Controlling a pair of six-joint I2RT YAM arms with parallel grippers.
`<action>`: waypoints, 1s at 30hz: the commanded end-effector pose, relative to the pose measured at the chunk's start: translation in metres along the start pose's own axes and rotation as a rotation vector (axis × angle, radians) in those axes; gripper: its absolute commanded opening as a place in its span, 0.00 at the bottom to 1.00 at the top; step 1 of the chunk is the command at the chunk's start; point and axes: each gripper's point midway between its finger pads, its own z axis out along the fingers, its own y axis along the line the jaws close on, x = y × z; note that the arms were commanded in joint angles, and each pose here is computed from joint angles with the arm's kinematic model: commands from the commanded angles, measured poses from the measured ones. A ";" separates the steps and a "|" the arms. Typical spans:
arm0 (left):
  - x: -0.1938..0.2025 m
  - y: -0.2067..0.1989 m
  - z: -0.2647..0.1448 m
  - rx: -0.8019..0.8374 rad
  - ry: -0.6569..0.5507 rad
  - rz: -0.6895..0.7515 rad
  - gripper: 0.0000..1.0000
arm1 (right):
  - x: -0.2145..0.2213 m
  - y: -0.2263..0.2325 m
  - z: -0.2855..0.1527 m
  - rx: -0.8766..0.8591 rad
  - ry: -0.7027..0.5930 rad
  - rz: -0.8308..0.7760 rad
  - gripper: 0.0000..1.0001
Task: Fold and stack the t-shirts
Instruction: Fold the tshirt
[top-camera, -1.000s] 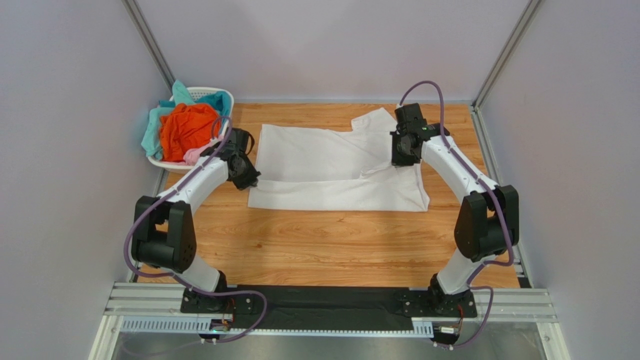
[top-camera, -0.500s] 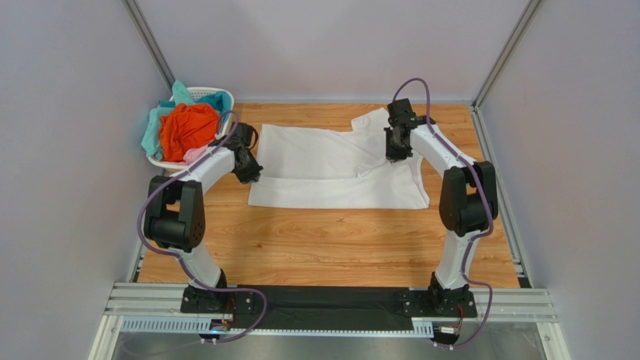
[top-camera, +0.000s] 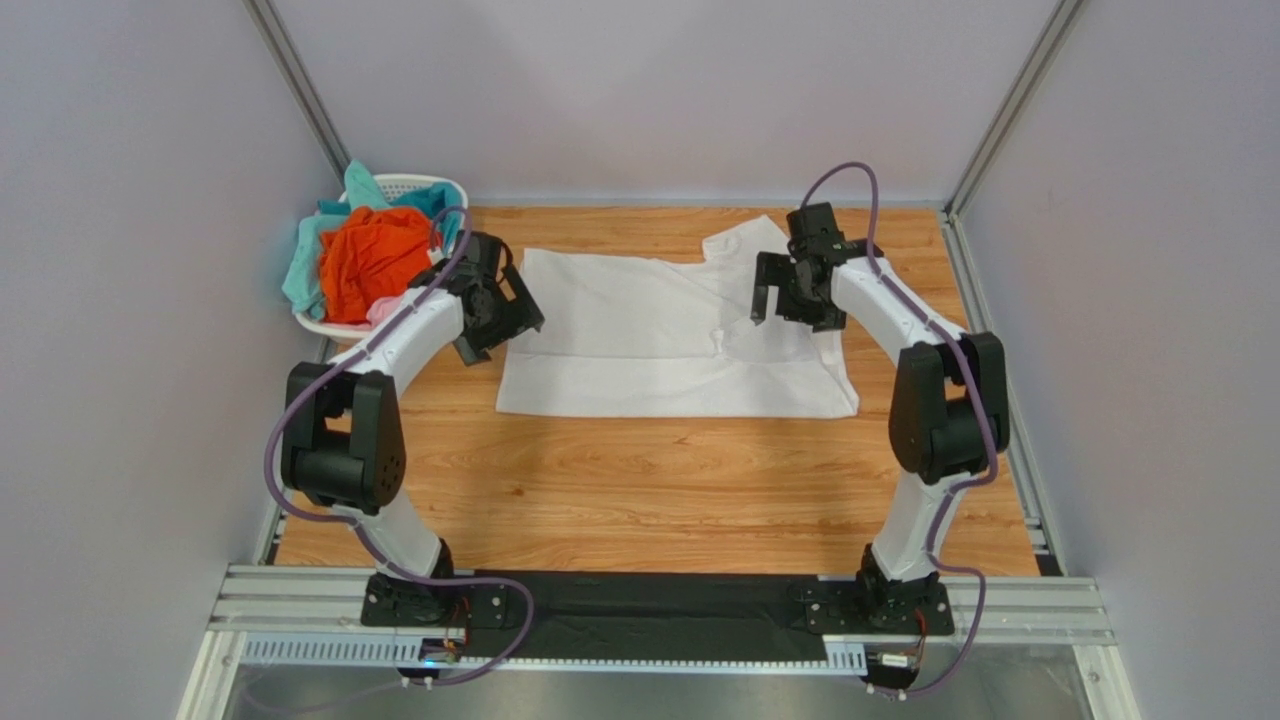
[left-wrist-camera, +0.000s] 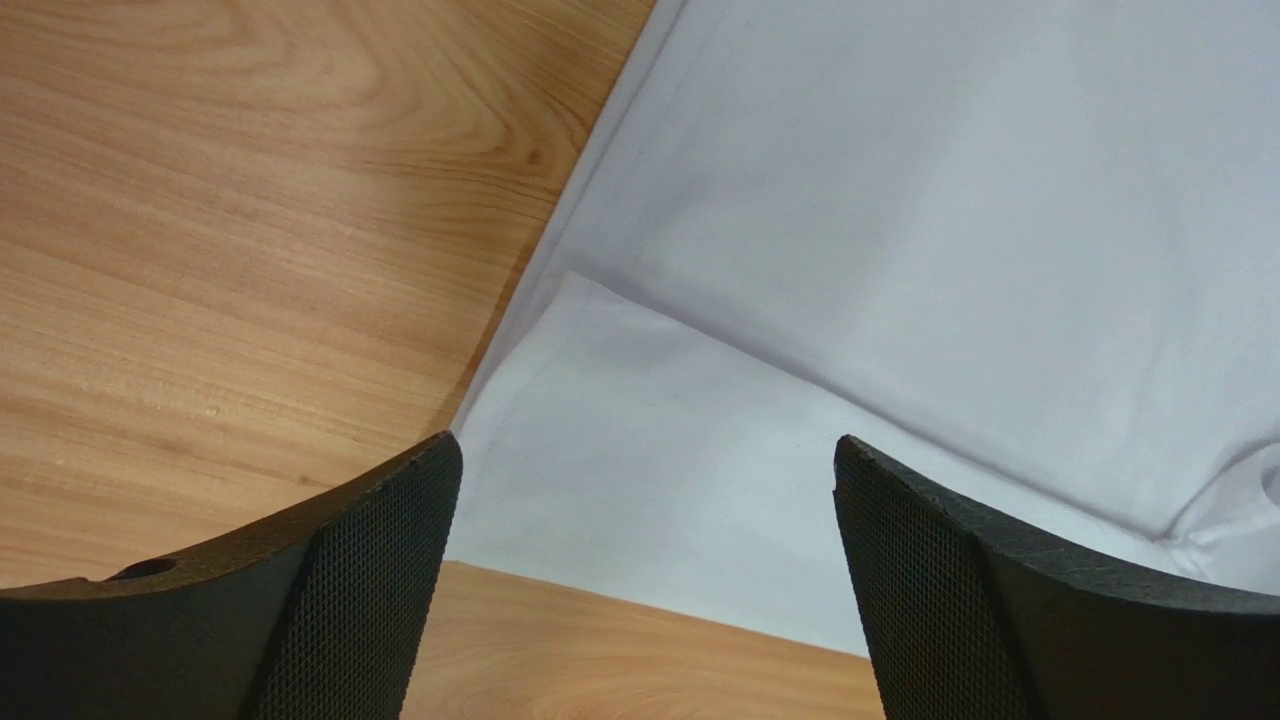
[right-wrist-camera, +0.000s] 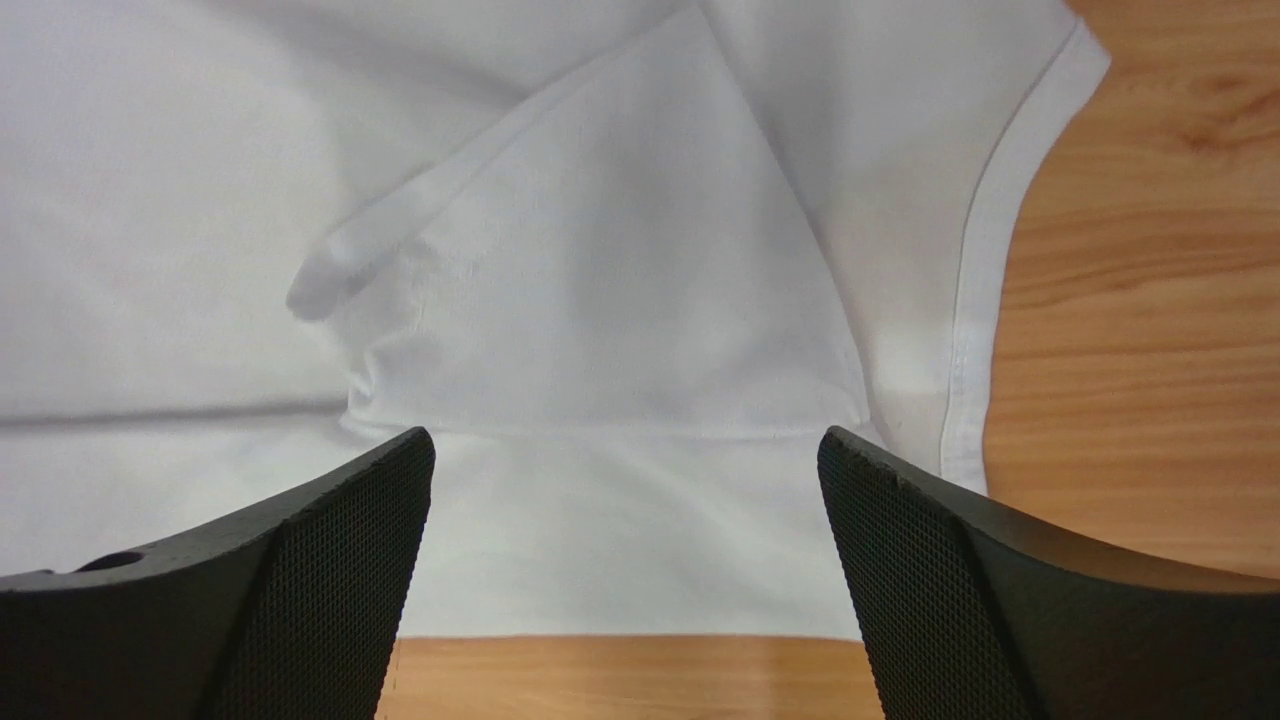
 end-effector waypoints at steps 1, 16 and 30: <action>-0.001 -0.018 -0.025 0.097 -0.027 0.043 1.00 | 0.003 0.011 -0.033 -0.096 -0.067 0.046 1.00; 0.050 -0.037 0.032 0.142 0.191 0.103 1.00 | 0.055 0.007 0.038 -0.066 0.119 0.051 1.00; 0.123 0.034 0.014 0.041 0.305 0.086 1.00 | 0.161 -0.018 0.007 -0.024 0.228 0.121 1.00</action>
